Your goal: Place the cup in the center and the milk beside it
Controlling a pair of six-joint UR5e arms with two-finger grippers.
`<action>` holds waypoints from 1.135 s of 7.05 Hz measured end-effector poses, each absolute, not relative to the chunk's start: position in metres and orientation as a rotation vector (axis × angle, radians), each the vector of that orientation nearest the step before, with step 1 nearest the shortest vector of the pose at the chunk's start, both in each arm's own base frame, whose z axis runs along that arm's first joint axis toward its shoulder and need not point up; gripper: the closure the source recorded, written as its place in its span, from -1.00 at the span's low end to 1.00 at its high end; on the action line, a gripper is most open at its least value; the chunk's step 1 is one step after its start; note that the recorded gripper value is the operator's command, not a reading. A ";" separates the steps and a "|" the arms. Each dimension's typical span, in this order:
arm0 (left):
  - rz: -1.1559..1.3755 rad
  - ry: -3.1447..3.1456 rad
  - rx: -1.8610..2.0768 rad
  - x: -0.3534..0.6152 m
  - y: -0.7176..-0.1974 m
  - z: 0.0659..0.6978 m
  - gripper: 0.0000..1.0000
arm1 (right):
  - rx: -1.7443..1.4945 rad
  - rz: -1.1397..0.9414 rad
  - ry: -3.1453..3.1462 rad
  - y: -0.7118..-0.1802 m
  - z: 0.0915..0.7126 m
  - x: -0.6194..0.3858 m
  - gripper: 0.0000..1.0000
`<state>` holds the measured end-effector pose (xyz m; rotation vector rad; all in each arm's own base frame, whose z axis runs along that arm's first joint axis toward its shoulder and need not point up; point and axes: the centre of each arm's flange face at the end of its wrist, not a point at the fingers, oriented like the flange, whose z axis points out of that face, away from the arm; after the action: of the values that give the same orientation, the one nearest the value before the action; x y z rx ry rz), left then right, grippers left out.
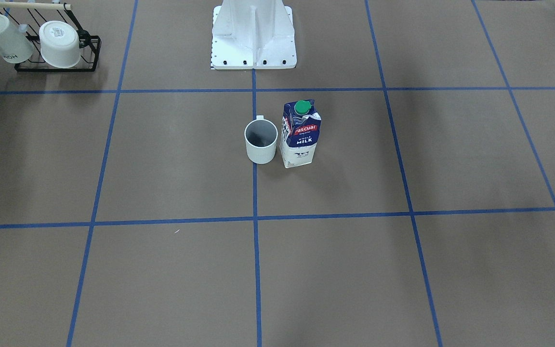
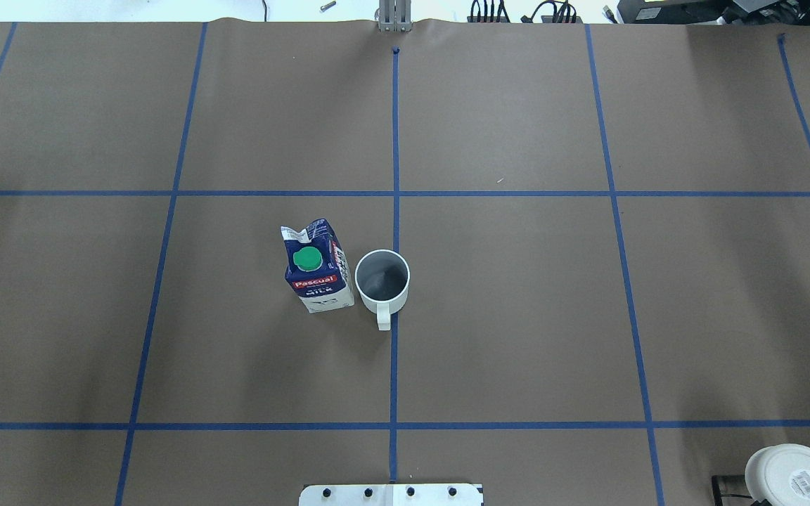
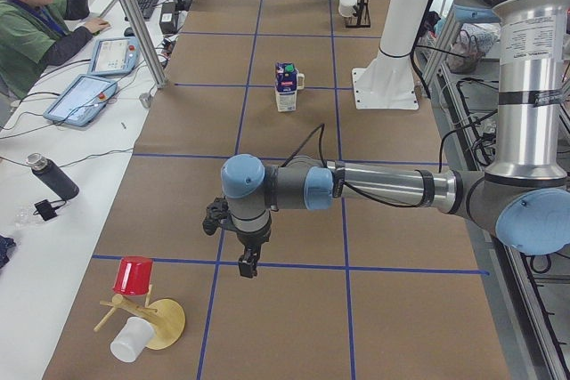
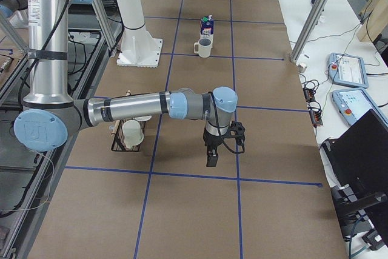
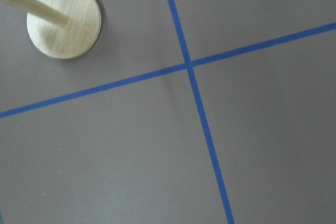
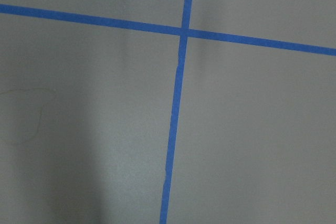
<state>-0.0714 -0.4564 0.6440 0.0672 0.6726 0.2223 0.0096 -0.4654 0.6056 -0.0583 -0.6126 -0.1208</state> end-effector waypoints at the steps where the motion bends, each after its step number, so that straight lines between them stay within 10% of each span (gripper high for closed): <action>1: 0.228 0.672 0.090 -0.072 -0.453 0.646 -0.97 | -0.057 -0.121 -0.613 -0.465 0.605 0.010 -1.00; 8: 0.290 0.674 0.265 -0.071 -0.455 0.647 -0.97 | -0.054 -0.122 -0.613 -0.466 0.604 0.010 -1.00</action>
<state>-0.0708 -0.4554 0.6475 0.2651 0.6741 0.2902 0.0096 -0.4656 0.6038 -0.0538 -0.6129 -0.1223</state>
